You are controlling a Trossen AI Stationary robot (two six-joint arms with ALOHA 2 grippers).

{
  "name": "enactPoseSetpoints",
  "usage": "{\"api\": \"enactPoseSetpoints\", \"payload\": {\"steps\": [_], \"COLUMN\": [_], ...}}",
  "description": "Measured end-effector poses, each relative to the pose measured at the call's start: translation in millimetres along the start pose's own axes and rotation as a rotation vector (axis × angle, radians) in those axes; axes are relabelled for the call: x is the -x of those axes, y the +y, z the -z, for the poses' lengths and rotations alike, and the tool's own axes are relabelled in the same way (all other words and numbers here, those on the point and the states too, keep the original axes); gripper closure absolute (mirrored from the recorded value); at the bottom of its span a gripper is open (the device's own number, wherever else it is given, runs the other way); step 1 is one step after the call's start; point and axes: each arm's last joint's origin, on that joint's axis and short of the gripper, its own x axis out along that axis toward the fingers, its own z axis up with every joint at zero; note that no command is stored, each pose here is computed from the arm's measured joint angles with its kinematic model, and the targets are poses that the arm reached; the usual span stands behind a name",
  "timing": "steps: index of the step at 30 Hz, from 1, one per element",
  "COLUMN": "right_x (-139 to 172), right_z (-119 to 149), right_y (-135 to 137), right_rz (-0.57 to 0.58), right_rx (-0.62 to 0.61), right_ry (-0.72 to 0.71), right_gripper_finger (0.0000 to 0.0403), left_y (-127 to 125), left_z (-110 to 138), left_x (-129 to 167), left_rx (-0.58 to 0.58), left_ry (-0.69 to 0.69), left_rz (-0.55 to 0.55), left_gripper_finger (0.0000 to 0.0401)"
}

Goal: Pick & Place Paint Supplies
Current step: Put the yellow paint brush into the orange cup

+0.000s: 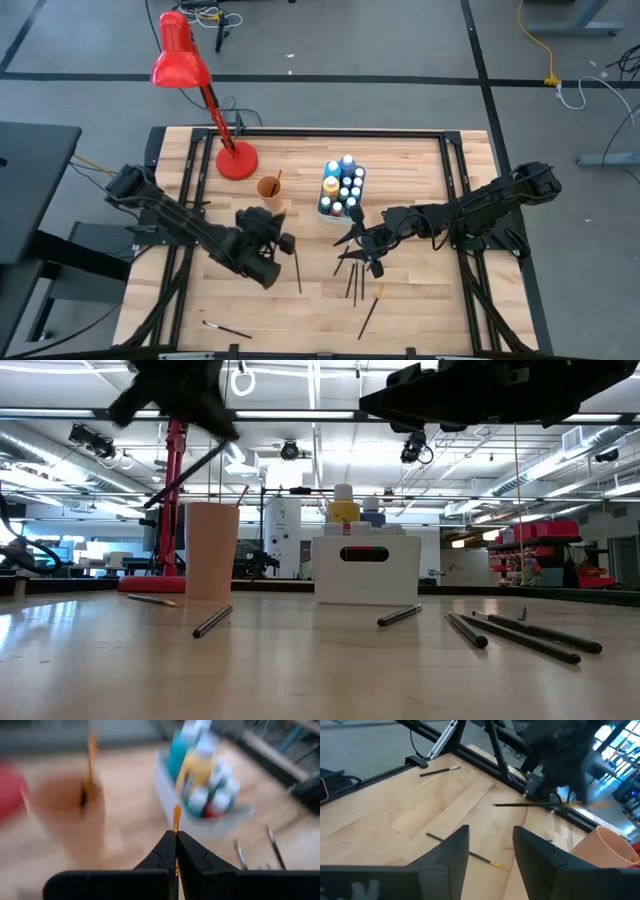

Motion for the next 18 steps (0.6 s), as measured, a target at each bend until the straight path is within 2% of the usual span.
{"api": "enactPoseSetpoints", "payload": {"steps": [6,13,18], "right_x": [0.0,0.0,0.0], "right_z": [0.2,1.0,1.3], "right_y": [0.1,0.4,0.6], "right_rz": [-0.001,-0.003,-0.003], "right_rx": [-0.080,-0.188,-0.255], "right_ry": [0.003,0.011,0.015], "right_gripper_finger": [0.0246,0.0246,0.0246], "left_y": [-24.9,-32.1,-28.4], "left_z": [-38.5,-63.9,-75.6], "left_x": [16.7,21.5,1.8], "left_rx": [-0.155,-0.335,-0.398], "left_ry": [-0.227,-0.489,-0.496], "left_rz": [0.020,-0.115,-0.215], "left_gripper_finger": [0.0394,0.0394,0.0395]}}
